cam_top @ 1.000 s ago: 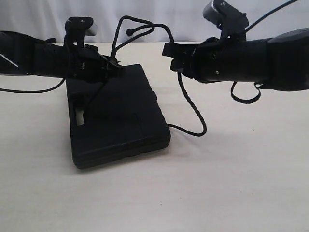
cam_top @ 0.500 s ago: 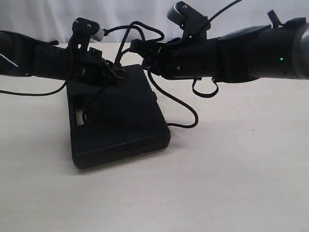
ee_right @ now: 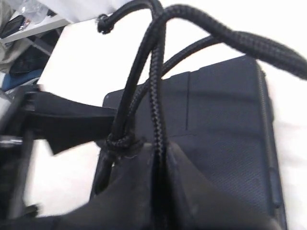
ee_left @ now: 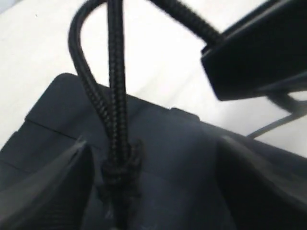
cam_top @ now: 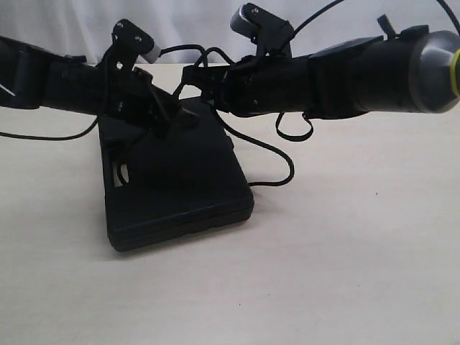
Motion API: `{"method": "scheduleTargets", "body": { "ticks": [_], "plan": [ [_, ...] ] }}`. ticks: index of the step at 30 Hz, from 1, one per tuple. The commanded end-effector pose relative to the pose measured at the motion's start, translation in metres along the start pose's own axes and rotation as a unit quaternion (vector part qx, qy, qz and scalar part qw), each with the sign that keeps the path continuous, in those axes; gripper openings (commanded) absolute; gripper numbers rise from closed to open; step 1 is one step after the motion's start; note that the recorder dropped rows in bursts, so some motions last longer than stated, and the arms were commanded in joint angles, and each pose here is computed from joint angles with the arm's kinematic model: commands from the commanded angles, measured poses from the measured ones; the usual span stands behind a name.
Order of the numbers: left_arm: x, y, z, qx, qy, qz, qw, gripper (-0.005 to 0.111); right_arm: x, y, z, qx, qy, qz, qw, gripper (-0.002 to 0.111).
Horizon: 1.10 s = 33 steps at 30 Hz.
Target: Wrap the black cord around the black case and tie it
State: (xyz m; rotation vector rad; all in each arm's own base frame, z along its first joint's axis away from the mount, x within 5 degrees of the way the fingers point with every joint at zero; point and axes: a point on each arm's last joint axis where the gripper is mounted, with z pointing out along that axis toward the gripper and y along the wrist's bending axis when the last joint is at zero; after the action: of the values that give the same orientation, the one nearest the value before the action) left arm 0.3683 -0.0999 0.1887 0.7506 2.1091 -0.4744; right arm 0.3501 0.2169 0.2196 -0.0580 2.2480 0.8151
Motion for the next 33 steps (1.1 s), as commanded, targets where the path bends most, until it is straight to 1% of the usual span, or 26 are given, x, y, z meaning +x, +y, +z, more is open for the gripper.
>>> {"method": "scheduleTargets", "body": {
  "ticks": [1, 4, 5, 6, 8, 9, 10, 11, 12, 14, 15, 16, 18, 20, 23, 28, 30, 31, 33],
  "plan": [
    [-0.025, -0.010, -0.025, 0.000, -0.038, 0.012, 0.999, 0.076, -0.004, -0.002, -0.001, 0.016, -0.014, -0.009, 1.000, 0.004],
    [-0.035, -0.008, -0.042, -0.024, -0.054, 0.021, 0.998, 0.079, -0.004, -0.002, -0.001, 0.017, -0.015, -0.009, 1.000, 0.004],
    [-0.037, -0.004, -0.048, -0.031, -0.060, 0.001, 0.998, 0.078, -0.004, -0.002, -0.001, 0.017, -0.015, -0.009, 1.000, 0.004],
    [-0.037, 0.001, -0.052, -0.038, -0.065, -0.027, 0.997, 0.078, -0.004, -0.002, -0.001, 0.017, -0.015, -0.009, 1.000, 0.004],
    [-0.033, 0.015, -0.060, -0.047, -0.072, -0.127, 0.988, 0.078, -0.004, -0.002, -0.001, 0.017, -0.015, -0.008, 1.000, 0.004],
    [-0.030, 0.021, -0.062, -0.042, -0.074, -0.169, 0.982, 0.078, -0.004, -0.002, -0.001, 0.017, -0.015, -0.008, 1.000, 0.004],
    [-0.028, 0.029, -0.065, -0.027, -0.077, -0.210, 0.974, 0.078, -0.004, -0.002, -0.001, 0.017, -0.015, -0.008, 1.000, 0.004],
    [-0.028, 0.036, -0.067, 0.001, -0.082, -0.243, 0.966, 0.078, -0.004, -0.002, -0.001, 0.015, -0.014, -0.008, 1.000, 0.004],
    [-0.029, 0.042, -0.069, 0.028, -0.085, -0.277, 0.957, 0.078, -0.004, -0.001, -0.001, 0.014, -0.013, -0.008, 1.000, 0.004],
    [-0.034, 0.060, -0.070, 0.083, -0.091, -0.356, 0.926, 0.078, -0.004, -0.001, -0.001, 0.012, -0.012, -0.008, 1.000, 0.004],
    [-0.035, 0.070, -0.069, 0.097, -0.090, -0.387, 0.912, 0.078, -0.003, -0.001, -0.001, 0.009, -0.010, -0.008, 1.000, 0.004],
    [-0.036, 0.078, -0.066, 0.116, -0.087, -0.421, 0.896, 0.078, -0.003, -0.001, -0.001, 0.009, -0.010, -0.008, 1.000, 0.004],
    [-0.037, 0.090, -0.053, 0.164, -0.068, -0.469, 0.865, 0.078, -0.003, -0.001, -0.001, 0.009, -0.010, -0.008, 1.000, 0.004],
    [-0.035, 0.098, -0.036, 0.211, -0.044, -0.498, 0.840, 0.078, -0.003, -0.001, -0.001, 0.009, -0.010, -0.008, 1.000, 0.004],
    [-0.029, 0.104, -0.010, 0.257, -0.026, -0.535, 0.804, 0.078, -0.003, -0.001, -0.001, 0.009, -0.010, -0.008, 1.000, 0.004],
    [-0.024, 0.106, 0.017, 0.291, -0.048, -0.578, 0.761, 0.078, -0.004, -0.001, -0.001, 0.012, -0.012, -0.009, 1.000, 0.004],
    [-0.028, 0.102, 0.023, 0.303, -0.063, -0.584, 0.751, 0.078, -0.004, -0.001, -0.001, 0.012, -0.012, -0.011, 1.000, 0.004],
    [-0.030, 0.101, 0.024, 0.308, -0.072, -0.581, 0.750, 0.078, -0.004, -0.001, -0.001, 0.012, -0.012, -0.011, 1.000, 0.004],
    [-0.033, 0.097, 0.030, 0.293, -0.078, -0.577, 0.758, 0.078, -0.004, -0.001, -0.001, 0.012, -0.012, -0.011, 1.000, 0.004]
  ]
}}
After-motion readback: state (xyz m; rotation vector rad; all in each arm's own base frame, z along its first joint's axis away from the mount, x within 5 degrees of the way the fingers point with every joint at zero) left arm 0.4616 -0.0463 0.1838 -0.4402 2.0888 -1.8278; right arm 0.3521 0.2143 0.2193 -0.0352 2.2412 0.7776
